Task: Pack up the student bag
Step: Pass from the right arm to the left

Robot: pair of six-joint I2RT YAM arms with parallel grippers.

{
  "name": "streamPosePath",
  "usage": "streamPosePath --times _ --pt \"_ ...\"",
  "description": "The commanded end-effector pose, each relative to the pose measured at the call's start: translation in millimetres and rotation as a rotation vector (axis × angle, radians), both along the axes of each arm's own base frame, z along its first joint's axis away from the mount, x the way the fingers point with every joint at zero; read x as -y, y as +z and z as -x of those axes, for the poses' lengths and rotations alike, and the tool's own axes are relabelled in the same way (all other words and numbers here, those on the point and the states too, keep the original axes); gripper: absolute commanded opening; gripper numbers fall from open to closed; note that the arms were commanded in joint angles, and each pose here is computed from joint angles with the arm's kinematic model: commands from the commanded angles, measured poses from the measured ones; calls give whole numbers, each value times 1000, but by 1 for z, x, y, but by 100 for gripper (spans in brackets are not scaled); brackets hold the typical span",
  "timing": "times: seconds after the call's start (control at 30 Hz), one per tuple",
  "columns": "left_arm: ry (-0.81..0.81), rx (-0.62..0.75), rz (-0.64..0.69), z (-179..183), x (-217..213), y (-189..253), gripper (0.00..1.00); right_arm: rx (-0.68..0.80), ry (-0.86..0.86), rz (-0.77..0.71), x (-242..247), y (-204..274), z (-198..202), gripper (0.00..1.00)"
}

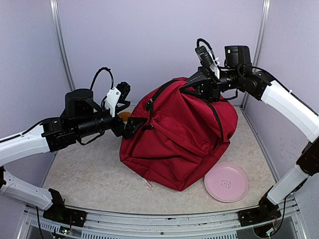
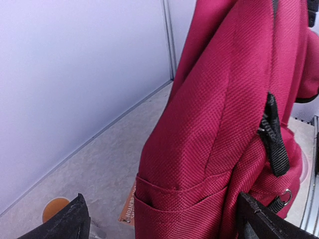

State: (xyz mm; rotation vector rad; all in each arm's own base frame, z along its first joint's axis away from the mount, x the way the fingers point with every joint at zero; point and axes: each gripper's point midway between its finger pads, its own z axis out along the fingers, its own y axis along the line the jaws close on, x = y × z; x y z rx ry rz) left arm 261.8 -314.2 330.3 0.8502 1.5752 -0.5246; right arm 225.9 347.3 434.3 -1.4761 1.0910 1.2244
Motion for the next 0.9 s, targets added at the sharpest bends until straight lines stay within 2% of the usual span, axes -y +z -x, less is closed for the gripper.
streamPosePath --times 0.0,0.07,0.13,0.2,0.3,0.33,0.4,0.43,0.5,0.6,0.77,0.87 --pt "71 32 -48 -17 0 0 99 61 62 -28 1 15 14 0" --pt "-74 -6 -41 2 18 -9 98 65 52 -25 0 14 13 0" --pt "-212 -51 -24 21 33 -18 92 67 46 -27 0 14 12 0" --pt "-279 -85 -2 31 40 -23 66 67 32 -29 -1 15 9 0" --pt "-264 -116 30 28 42 -20 14 82 -23 -35 -2 19 0 0" --pt "-256 -121 40 27 42 -16 1 90 -51 -41 -2 22 -4 0" --pt "-228 -101 85 26 36 6 0 114 -127 -57 -1 32 -13 0" --pt "-213 -88 116 26 32 19 0 125 -180 -70 0 39 -20 3" --pt "-171 -57 193 28 19 51 0 133 -292 -94 5 54 -34 26" --pt "-74 4 328 30 -12 102 0 164 -389 -142 15 79 -39 51" --pt "152 33 512 28 -75 154 0 213 -320 -275 34 115 1 71" --pt "120 44 575 44 -89 173 0 247 -271 -349 47 132 28 75"
